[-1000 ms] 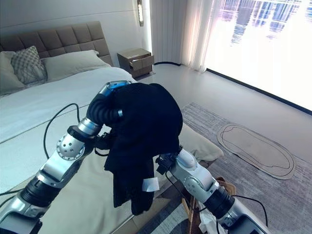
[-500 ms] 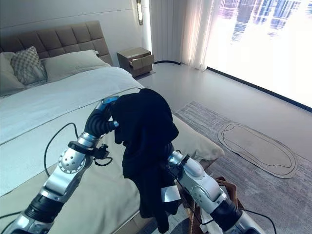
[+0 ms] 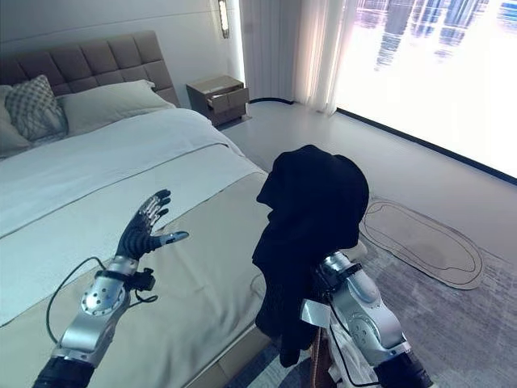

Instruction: Pick up clothes into the bucket

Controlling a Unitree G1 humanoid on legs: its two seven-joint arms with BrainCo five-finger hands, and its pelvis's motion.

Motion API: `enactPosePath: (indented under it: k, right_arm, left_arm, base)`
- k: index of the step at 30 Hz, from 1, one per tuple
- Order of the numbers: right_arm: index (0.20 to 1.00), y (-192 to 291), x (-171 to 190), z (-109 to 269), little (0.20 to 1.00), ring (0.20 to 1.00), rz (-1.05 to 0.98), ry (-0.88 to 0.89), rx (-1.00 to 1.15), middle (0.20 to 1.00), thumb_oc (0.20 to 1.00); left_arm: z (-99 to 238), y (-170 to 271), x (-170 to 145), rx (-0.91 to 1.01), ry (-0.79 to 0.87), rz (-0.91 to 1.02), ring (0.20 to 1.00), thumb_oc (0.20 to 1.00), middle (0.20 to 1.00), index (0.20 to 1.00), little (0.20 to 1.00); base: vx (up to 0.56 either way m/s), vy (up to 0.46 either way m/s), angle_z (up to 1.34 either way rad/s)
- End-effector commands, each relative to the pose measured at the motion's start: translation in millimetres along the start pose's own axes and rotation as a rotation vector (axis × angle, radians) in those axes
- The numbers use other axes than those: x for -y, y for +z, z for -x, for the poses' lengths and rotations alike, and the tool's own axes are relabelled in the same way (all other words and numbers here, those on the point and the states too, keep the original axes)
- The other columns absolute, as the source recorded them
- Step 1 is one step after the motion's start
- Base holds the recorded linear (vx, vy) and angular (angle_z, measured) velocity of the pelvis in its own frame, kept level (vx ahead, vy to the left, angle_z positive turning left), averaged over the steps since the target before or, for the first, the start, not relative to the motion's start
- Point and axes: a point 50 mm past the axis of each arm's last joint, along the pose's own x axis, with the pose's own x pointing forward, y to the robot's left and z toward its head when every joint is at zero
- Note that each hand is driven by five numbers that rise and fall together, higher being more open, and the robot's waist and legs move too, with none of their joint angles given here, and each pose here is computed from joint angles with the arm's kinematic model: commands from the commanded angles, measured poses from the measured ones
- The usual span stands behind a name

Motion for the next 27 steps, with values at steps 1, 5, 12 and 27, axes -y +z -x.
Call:
enactPosePath:
  k: [1, 5, 12, 27]
  right_arm:
    - [0.2, 56, -10, -5, 0.2, 0.2, 0.114, 0.018, 0.303, 0.2, 0.2]
    - [0.2, 59, 15, 2, 0.2, 0.2, 0.222, -0.153, 0.308, 0.2, 0.2]
    - [0.2, 57, 57, 26, 0.2, 0.2, 0.359, -0.448, 0.278, 0.2, 0.2]
    - [0.2, 28, 135, 93, 0.2, 0.2, 0.418, -1.04, 0.102, 0.2, 0.2]
  left_arm:
    - [-5, 4, -17, 0.036, 0.059, -0.052, 1.0, 1.0, 1.0, 1.0, 1.0]
    - [11, -22, -14, -0.08, 0.092, -0.03, 1.0, 1.0, 1.0, 1.0, 1.0]
    - [44, -82, -3, -0.359, 0.185, 0.024, 1.0, 1.0, 1.0, 1.0, 1.0]
    - [160, -175, 31, -1.02, 0.269, 0.135, 1.0, 1.0, 1.0, 1.0, 1.0]
  base:
    - [0.01, 0.017, -0.04]
    - [0.0, 0.002, -0.01]
    - [0.0, 0.0, 0.0]
    - [-0.02, -0.004, 0.06]
